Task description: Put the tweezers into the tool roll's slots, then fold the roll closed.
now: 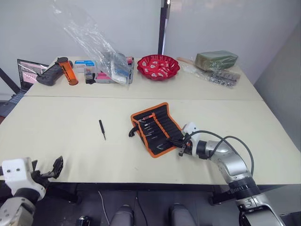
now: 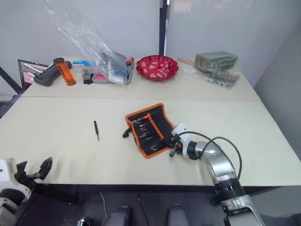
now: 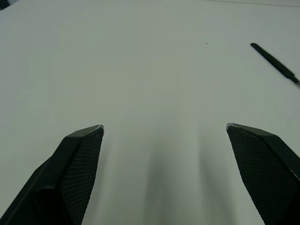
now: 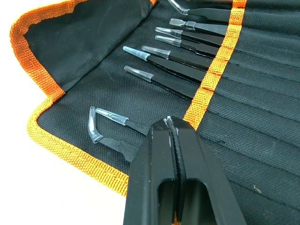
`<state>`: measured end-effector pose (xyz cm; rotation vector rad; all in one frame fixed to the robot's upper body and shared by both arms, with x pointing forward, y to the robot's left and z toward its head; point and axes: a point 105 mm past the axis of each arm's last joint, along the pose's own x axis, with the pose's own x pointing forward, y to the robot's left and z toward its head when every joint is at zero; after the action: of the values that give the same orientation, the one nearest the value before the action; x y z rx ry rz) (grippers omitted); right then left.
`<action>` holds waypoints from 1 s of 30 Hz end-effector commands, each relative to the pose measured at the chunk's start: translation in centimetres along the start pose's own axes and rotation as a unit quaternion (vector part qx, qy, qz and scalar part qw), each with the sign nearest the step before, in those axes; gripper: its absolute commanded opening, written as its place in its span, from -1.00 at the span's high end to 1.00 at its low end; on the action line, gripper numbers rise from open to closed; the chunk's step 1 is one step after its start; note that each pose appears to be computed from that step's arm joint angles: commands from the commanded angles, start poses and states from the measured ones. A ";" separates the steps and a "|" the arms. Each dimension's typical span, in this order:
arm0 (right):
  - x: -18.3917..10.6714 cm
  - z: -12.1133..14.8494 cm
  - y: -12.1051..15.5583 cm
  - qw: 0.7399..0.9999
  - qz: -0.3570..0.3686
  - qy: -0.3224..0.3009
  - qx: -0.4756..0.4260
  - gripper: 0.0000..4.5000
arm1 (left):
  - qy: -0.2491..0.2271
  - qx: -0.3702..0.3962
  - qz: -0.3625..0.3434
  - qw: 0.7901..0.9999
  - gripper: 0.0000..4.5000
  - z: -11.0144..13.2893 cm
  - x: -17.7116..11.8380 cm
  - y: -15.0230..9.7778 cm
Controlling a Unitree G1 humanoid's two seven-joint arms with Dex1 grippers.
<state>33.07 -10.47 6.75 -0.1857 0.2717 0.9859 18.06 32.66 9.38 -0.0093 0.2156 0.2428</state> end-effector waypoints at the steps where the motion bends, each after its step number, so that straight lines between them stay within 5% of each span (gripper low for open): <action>1: 0.3 -3.5 1.0 0.998 0.007 0.057 0.032 1.00 | -0.024 0.015 0.002 1.000 -0.98 0.4 -0.7 -0.3; 14: 0.2 -3.3 0.8 0.998 0.013 0.060 0.029 1.00 | -0.019 0.010 -0.028 0.999 -0.98 0.3 0.4 -3.2; 24: 0.3 -2.9 0.8 0.998 0.012 0.060 0.024 1.00 | -0.033 -0.027 0.026 0.999 -0.98 2.8 5.7 -8.2; 30: 0.3 -2.7 1.0 0.998 0.012 0.058 0.023 1.00 | -0.033 -0.049 -0.001 0.998 -0.98 4.1 9.2 -12.4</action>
<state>32.94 -10.09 6.99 -0.2015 0.2686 1.0044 30.00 23.46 10.71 -0.1130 0.1526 0.2545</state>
